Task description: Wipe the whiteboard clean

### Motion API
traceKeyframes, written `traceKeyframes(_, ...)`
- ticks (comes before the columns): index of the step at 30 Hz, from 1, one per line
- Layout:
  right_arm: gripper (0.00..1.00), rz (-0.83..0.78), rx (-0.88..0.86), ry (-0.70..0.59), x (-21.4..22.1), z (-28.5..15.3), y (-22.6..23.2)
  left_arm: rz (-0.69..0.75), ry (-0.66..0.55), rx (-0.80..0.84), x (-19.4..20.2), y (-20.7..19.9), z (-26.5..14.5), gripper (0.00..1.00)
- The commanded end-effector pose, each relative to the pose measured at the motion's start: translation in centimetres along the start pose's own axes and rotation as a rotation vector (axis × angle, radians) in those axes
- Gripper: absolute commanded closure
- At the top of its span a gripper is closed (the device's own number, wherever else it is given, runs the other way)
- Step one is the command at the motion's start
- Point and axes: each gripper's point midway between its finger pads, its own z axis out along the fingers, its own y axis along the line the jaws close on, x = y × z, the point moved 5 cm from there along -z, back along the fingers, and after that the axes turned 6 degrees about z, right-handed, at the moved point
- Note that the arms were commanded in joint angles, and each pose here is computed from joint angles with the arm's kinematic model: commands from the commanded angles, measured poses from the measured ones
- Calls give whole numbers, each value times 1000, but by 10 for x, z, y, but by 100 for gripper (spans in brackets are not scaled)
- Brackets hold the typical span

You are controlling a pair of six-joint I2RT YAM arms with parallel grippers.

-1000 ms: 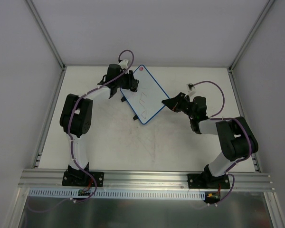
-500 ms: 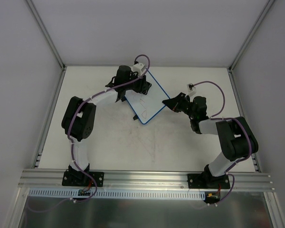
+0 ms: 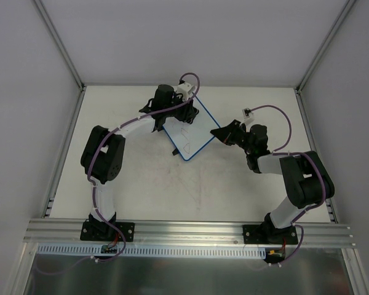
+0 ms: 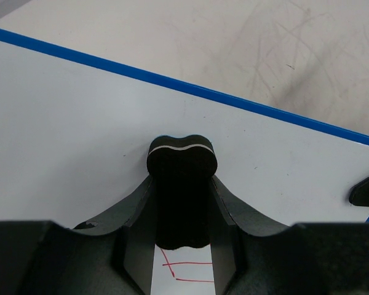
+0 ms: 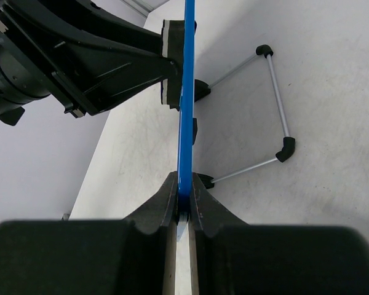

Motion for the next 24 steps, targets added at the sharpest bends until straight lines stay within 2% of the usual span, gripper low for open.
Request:
traceKeyframes(1, 100, -107, -116, 27, -2, 6, 26, -128, 122, 116, 32, -33, 15, 95)
traceKeyframes(13, 100, -105, -116, 25, -3, 5, 26, -503, 142, -96, 67, 49, -19, 97)
traceKeyframes(24, 100, -100, -112, 24, -3, 4, 24, -699, 186, -284, 107, 77, -33, 96)
